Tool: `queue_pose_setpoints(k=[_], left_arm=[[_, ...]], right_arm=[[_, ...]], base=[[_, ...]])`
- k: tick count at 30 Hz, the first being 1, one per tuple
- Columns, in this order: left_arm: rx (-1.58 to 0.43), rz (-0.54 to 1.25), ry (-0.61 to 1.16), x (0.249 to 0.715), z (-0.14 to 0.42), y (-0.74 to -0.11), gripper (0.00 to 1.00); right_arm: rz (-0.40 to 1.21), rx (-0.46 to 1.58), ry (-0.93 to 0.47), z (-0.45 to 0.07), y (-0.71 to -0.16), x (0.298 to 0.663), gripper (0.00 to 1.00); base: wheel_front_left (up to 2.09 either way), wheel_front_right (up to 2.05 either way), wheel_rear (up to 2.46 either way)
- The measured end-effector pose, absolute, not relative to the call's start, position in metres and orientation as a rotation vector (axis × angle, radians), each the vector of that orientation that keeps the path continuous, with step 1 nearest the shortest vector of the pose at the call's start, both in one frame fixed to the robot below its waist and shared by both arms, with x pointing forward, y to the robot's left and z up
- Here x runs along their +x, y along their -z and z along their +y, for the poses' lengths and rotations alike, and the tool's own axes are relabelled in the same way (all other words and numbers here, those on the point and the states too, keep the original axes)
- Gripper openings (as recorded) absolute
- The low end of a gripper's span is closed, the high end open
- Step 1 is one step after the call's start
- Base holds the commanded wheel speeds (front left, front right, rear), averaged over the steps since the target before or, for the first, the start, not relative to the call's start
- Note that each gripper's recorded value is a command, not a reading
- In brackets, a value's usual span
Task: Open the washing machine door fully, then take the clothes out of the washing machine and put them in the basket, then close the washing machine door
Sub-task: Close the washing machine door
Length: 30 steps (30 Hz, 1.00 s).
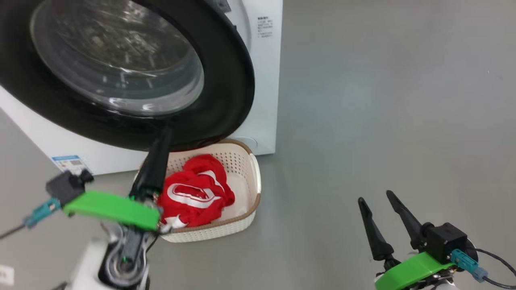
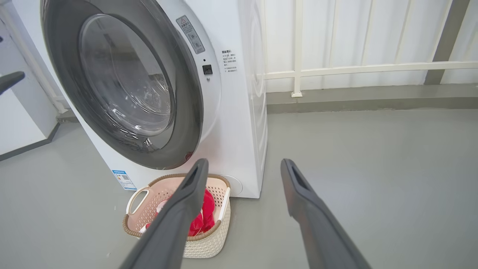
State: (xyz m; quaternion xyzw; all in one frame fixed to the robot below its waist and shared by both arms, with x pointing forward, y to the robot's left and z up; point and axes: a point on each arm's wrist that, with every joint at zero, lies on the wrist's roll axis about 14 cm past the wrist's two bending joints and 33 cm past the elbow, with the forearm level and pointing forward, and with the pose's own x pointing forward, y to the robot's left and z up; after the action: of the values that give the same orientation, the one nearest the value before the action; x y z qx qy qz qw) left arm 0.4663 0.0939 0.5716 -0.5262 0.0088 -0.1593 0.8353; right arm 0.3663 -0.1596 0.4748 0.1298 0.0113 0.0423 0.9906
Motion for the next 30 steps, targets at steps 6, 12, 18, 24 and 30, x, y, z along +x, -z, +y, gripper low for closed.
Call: queue_pose_setpoints(k=[6,12,18,24,30], left_arm=[[-0.820,-0.099,0.246,0.435,0.126,-0.561,1.00],[-0.571,-0.161,0.189,0.411,0.152,-0.565,1.00],[-0.384,-0.216,0.106,0.385,0.180,-0.570,1.00],[-0.267,-0.207,0.070,0.362,0.187,-0.560,1.00],[-0.194,-0.195,0.037,0.350,0.193,-0.553,1.00]], right_arm=[[-0.023,0.264,-0.092,-0.159,-0.489,0.361,1.00],[-0.054,0.266,-0.118,-0.151,-0.500,0.359,1.00],[-0.072,0.272,-0.118,-0.152,-0.505,0.351,1.00],[-0.117,0.250,-0.108,-0.157,-0.518,0.350,1.00],[-0.134,0.218,-0.096,-0.163,-0.523,0.345,1.00]], base=[[0.00,0.00,0.00],[0.00,0.00,0.00],[0.00,0.00,0.00],[0.00,0.00,0.00],[0.00,0.00,0.00]])
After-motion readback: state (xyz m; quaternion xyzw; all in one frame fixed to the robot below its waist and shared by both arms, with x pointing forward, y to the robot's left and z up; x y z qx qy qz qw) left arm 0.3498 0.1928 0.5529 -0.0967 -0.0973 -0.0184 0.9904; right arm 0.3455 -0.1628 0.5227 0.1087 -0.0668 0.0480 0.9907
